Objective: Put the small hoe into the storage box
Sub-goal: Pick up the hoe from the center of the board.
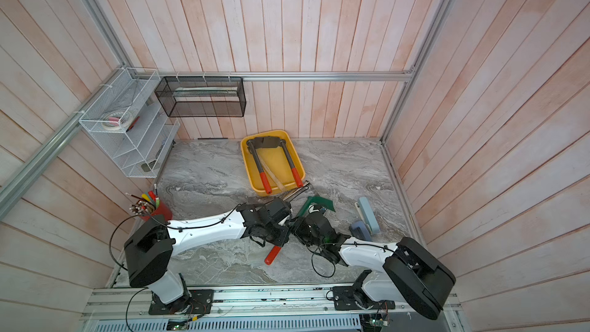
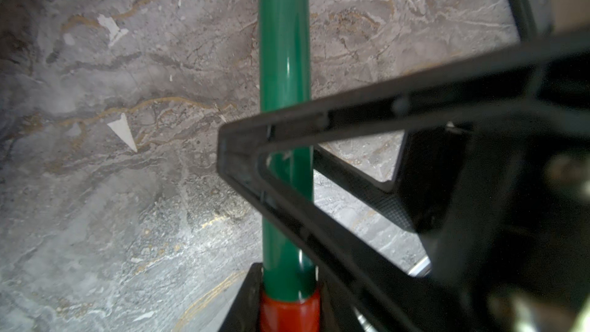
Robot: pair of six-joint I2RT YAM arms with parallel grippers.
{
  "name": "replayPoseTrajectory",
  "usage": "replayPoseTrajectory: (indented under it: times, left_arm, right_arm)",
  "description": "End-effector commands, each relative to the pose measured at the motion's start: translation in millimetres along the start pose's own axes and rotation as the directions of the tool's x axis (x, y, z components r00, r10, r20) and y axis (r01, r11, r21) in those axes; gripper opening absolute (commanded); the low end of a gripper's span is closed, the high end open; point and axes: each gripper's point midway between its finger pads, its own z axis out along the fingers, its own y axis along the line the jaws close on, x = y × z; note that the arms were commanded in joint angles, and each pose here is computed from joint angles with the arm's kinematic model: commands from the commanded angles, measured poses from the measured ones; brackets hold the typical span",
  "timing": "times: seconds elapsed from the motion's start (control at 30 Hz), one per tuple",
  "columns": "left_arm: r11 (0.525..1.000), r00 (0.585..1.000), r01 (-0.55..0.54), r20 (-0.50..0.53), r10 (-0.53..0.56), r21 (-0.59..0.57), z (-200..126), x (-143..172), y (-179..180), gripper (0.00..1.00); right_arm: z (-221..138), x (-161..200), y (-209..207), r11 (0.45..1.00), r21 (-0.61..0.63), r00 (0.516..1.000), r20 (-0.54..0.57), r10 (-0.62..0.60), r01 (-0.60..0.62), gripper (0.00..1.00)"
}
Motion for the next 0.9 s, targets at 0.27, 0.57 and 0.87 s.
replayPoseTrajectory:
  times: [0.27,0.57,0.87]
  left_arm:
    - [0.991,0.994,-0.067,0.097,0.056,0.118,-20,-16,-39,0.00]
    - [0.993,0.996,-0.034,0.081,0.025,0.111,-17,-10,-32,0.12]
    - [0.987,0.996,0.000,0.091,-0.015,0.158,-20,-14,-34,0.41]
  right_arm:
    - [-3,-2,8,0.998,-0.057,1.000,0.024,0.000,0.001,0.23]
    - [-21,-16,23,0.996,-0.016,0.990,0.114,-0.089,0.091,0.13]
    - [-40,-30,38,0.990,-0.007,0.972,0.190,-0.139,0.143,0.11]
